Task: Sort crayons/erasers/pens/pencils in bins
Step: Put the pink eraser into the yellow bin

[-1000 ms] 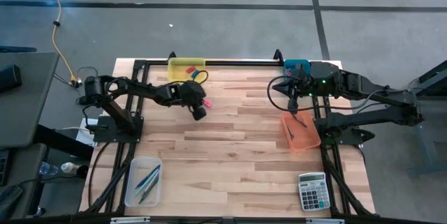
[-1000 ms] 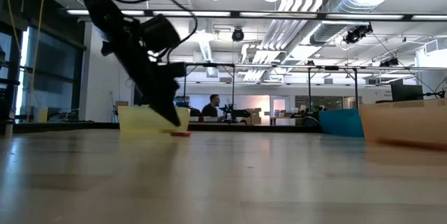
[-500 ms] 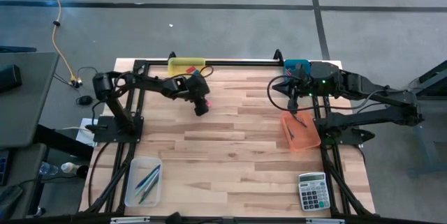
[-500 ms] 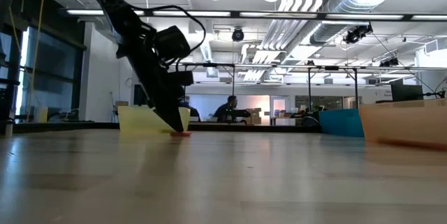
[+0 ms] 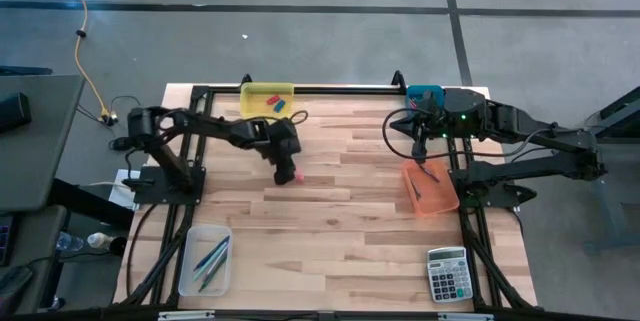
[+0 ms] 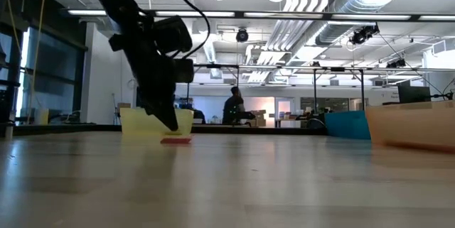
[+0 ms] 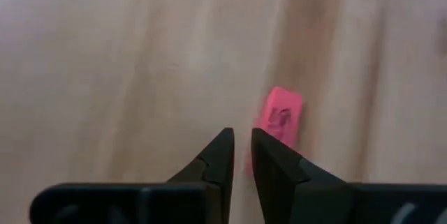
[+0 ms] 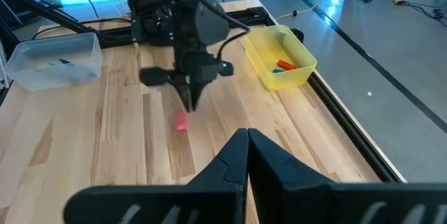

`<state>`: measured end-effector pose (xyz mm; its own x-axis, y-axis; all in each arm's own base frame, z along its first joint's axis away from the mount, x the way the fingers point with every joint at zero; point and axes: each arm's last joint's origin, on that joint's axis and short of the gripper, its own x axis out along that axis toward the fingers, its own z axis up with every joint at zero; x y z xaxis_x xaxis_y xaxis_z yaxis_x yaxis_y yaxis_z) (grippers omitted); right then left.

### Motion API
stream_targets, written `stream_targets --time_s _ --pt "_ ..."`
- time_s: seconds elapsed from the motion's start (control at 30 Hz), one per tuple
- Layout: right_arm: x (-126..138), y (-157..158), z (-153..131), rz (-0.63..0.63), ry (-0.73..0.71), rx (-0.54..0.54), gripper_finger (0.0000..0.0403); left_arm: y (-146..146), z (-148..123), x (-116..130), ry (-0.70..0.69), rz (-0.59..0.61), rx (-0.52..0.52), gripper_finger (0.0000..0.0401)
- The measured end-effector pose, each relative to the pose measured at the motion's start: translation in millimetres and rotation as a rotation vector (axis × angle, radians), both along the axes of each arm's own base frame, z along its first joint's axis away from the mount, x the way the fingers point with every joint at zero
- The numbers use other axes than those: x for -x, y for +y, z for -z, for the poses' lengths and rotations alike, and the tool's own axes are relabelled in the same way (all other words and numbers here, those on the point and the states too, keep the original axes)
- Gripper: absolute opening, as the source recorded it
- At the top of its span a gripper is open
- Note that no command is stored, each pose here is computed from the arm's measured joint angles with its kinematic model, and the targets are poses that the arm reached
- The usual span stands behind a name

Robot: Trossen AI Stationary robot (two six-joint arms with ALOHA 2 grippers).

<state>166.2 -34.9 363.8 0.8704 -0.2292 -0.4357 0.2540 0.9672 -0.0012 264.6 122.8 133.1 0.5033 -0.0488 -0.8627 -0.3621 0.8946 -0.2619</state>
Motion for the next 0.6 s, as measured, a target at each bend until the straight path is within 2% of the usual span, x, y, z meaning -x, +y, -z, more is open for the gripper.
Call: stream_targets --time_s 0.17,0.23,0.33,0.47,0.6 --pt "0 0 0 -0.001 0.001 0.003 0.0 -20 -11 1 0.021 0.036 0.042 0.0042" --pt "0 0 0 -0.002 0.001 0.003 0.0 -31 -17 -2 -0.001 0.071 0.052 0.0052" --pt "0 0 0 0.0 0.0 -0.001 0.0 -43 -26 -4 -0.024 0.054 0.068 0.0078" --pt "0 0 0 0.001 0.0 -0.001 0.0 -63 -30 -9 -0.002 0.022 -0.014 0.0122" --pt "0 0 0 0.001 0.0 -0.001 0.0 -75 -22 -17 0.013 -0.01 -0.081 0.0163"
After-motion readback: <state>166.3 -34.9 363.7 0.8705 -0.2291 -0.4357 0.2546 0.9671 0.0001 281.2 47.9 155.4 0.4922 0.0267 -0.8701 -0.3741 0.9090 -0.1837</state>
